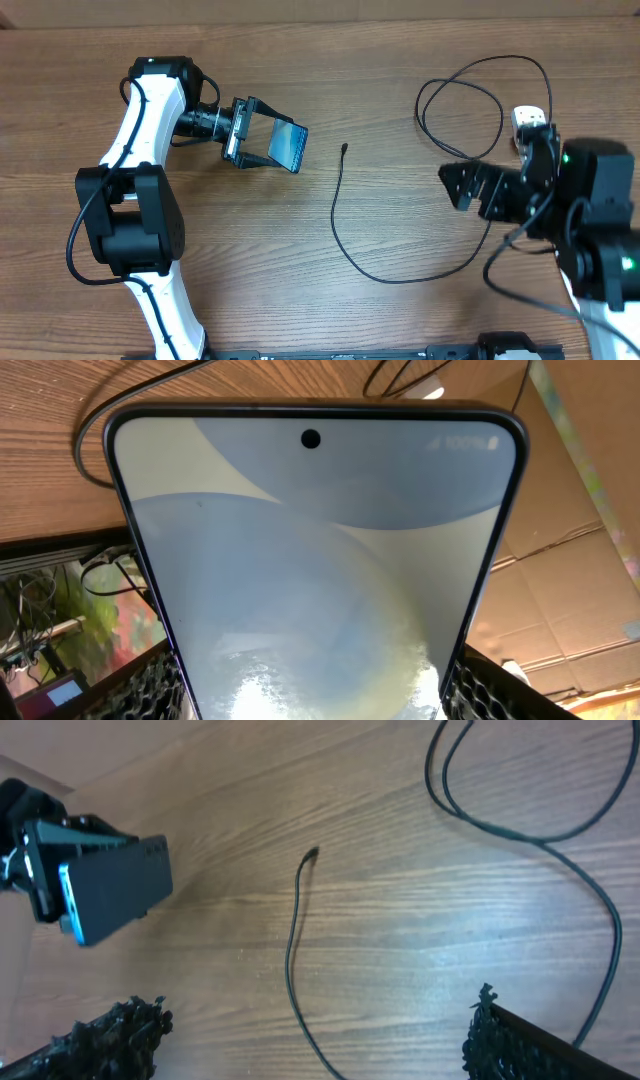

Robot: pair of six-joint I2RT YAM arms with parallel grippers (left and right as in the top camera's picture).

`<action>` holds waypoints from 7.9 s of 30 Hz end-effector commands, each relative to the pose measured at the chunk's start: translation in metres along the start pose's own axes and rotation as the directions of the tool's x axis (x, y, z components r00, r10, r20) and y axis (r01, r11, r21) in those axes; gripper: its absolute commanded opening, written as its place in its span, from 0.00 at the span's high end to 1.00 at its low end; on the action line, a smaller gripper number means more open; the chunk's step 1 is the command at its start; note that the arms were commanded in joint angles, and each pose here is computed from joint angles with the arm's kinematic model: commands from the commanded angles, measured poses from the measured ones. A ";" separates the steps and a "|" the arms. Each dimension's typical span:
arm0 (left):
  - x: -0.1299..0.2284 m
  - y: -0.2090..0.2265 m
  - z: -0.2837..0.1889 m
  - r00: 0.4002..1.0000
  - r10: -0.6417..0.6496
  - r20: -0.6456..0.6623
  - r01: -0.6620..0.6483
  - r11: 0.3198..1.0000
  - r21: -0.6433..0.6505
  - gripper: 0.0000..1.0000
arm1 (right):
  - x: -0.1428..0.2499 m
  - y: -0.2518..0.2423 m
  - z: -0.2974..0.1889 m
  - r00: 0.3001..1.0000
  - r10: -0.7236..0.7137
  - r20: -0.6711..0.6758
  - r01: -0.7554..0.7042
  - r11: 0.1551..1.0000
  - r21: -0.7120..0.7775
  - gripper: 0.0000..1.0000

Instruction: Plug charger to phone and switch on socket

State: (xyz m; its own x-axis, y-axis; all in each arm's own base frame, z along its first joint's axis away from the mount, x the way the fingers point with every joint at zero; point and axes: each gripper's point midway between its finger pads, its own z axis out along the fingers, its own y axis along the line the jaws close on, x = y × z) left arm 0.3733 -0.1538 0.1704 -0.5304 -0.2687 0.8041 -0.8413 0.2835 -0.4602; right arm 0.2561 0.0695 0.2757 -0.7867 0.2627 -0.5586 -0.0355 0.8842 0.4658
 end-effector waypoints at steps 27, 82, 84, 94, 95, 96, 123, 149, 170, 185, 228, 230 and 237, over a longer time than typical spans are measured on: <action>-0.067 0.049 -0.013 0.828 -0.195 0.526 0.359 0.904 -0.230 0.43 | 0.025 0.072 0.161 0.884 0.183 -0.430 -0.284 0.941 -0.184 0.19; -0.041 0.030 0.033 0.859 -0.279 0.429 0.388 0.902 -0.189 0.41 | 0.080 0.142 0.234 0.827 0.235 -0.511 -0.376 0.907 -0.192 0.55; -0.039 0.029 0.034 0.863 -0.283 0.419 0.386 0.903 -0.186 0.41 | 0.081 0.142 0.235 0.831 0.234 -0.505 -0.369 0.911 -0.186 0.57; -0.036 0.026 0.036 0.873 -0.290 0.393 0.382 0.907 -0.179 0.40 | 0.086 0.142 0.239 0.856 0.213 -0.472 -0.325 0.931 -0.170 0.69; -0.034 0.025 0.037 0.876 -0.293 0.384 0.381 0.908 -0.177 0.40 | 0.085 0.142 0.240 0.857 0.214 -0.468 -0.323 0.931 -0.167 0.69; -0.034 0.025 0.037 0.876 -0.293 0.384 0.381 0.908 -0.177 0.40 | 0.085 0.141 0.240 0.860 0.216 -0.463 -0.322 0.933 -0.163 0.70; -0.031 0.023 0.038 0.884 -0.297 0.360 0.376 0.911 -0.172 0.38 | 0.081 0.141 0.241 0.867 0.215 -0.450 -0.319 0.933 -0.168 0.87; -0.037 0.018 0.037 0.912 -0.197 0.360 0.278 0.942 -0.187 0.00 | 0.069 0.138 0.238 0.855 0.247 -0.456 -0.362 0.914 -0.185 0.96; 0.009 -0.077 0.050 0.589 0.805 0.069 -0.807 0.583 0.098 0.07 | -0.063 0.088 0.184 0.871 0.463 -0.166 -0.492 0.817 -0.301 0.96; 0.003 -0.153 0.036 0.700 0.674 0.235 -0.713 0.671 0.203 0.16 | -0.122 0.116 0.178 0.480 0.877 0.016 -0.783 0.437 -0.444 0.96; 0.014 -0.176 0.041 0.816 0.533 0.221 -0.577 0.763 0.291 0.92 | -0.091 0.165 0.204 0.455 0.885 -0.097 -0.810 0.366 -0.457 0.96; 0.014 -0.176 0.041 0.816 0.534 0.221 -0.577 0.763 0.291 0.94 | -0.091 0.165 0.204 0.455 0.885 -0.097 -0.810 0.366 -0.457 0.96; 0.015 -0.175 0.041 0.813 0.540 0.216 -0.582 0.760 0.290 0.96 | -0.091 0.165 0.204 0.455 0.885 -0.097 -0.810 0.367 -0.457 0.96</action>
State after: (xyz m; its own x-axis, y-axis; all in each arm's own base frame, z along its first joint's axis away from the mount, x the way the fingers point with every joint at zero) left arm 0.5151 -0.2374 0.2378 -0.8928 -0.3088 0.3279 -0.3754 0.1079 -0.9206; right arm 0.4499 0.2634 0.2531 -0.4072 0.8780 0.2515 0.3773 -0.0891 0.9218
